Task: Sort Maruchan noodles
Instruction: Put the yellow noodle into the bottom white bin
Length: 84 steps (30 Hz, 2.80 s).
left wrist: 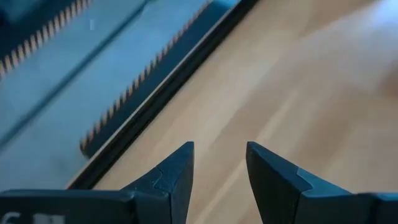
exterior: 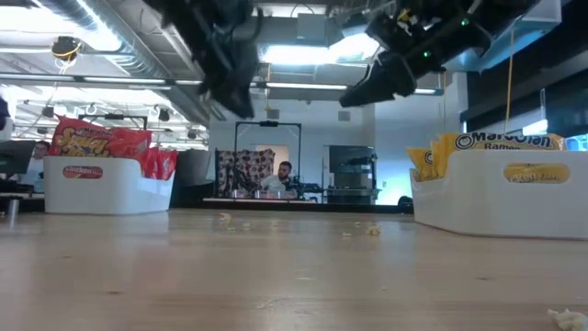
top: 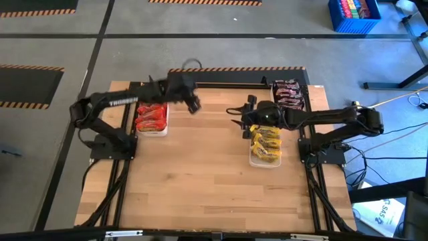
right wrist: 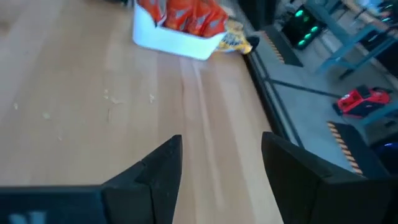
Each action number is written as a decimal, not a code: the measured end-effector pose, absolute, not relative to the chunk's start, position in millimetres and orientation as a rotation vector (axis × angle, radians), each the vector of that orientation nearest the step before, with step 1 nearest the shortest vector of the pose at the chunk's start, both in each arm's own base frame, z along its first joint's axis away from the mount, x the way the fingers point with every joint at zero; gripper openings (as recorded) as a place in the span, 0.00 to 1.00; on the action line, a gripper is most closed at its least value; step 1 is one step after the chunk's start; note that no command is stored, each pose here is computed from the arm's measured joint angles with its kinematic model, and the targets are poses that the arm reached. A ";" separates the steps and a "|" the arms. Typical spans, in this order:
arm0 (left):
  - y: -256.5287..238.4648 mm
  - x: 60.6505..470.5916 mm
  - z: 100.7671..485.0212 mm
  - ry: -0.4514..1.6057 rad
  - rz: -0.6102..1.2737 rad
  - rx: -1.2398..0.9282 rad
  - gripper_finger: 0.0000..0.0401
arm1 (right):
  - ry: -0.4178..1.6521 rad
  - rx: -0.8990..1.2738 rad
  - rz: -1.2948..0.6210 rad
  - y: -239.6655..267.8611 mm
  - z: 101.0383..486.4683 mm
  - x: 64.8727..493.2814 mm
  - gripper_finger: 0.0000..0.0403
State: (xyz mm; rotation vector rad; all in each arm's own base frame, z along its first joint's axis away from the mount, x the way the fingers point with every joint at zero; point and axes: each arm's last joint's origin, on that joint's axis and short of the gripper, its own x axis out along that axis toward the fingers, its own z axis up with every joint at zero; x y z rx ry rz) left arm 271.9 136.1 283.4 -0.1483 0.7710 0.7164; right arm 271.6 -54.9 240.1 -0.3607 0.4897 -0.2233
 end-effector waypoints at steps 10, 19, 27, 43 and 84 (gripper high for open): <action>255.0 192.2 283.1 1.030 1.074 -0.495 0.35 | 0.473 -0.325 -0.120 -80.1 239.2 265.1 0.49; 304.9 156.3 220.1 1.304 1.223 -0.663 0.35 | 0.451 -0.296 -0.039 -83.9 239.1 263.4 0.49; 309.7 153.7 182.3 1.551 1.324 -0.642 0.35 | 0.443 -0.282 0.037 -81.4 238.2 263.2 0.49; 313.2 180.3 160.2 1.448 1.090 -0.713 0.35 | 0.478 -0.269 0.049 -80.7 234.7 261.7 0.49; 53.0 383.5 162.5 1.231 0.406 -0.251 0.35 | 0.643 -0.071 0.115 -27.3 221.6 264.6 0.49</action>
